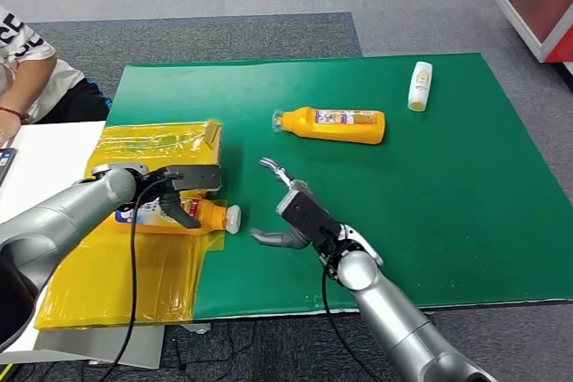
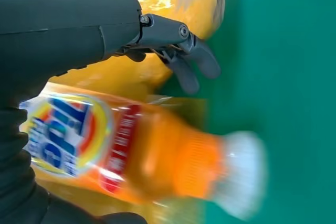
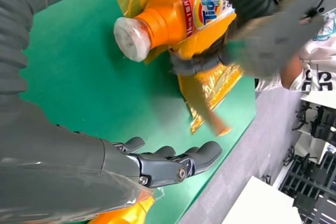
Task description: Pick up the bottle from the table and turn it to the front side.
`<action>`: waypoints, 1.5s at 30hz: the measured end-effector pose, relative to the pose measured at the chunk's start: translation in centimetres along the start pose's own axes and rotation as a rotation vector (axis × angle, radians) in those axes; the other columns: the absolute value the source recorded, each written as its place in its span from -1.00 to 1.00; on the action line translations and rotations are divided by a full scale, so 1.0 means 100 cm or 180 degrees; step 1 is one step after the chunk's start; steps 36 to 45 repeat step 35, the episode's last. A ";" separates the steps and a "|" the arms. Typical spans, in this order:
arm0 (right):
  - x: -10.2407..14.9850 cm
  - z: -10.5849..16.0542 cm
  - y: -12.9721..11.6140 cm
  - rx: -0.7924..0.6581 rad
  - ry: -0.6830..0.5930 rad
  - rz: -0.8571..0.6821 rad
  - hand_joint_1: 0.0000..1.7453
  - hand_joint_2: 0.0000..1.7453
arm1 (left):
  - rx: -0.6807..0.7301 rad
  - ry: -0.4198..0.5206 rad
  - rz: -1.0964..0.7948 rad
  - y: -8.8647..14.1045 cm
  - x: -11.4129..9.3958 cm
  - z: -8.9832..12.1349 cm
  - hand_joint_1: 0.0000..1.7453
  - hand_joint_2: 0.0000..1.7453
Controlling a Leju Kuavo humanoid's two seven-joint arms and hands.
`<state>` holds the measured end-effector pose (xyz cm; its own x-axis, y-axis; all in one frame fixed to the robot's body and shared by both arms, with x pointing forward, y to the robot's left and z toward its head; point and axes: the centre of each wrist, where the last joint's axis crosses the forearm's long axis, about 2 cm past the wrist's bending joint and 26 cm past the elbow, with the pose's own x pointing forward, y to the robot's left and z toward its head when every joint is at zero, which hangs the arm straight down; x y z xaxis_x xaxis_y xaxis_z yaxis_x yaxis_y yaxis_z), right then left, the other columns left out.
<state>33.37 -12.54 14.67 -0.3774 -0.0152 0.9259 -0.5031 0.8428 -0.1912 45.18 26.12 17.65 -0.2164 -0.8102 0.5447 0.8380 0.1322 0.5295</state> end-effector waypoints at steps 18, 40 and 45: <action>0.000 0.027 -0.005 -0.0075 -0.0057 -0.0146 -1.00 1.00 | 0.0690 -0.3563 0.1765 -0.138 -0.019 0.027 -1.00 1.00; 0.006 0.055 -0.008 -0.0177 -0.0133 -0.0390 -1.00 1.00 | 0.1496 -0.3504 0.2454 -0.185 -0.022 0.037 -1.00 1.00; 0.006 0.055 -0.008 -0.0177 -0.0133 -0.0390 -1.00 1.00 | 0.1496 -0.3504 0.2454 -0.185 -0.022 0.037 -1.00 1.00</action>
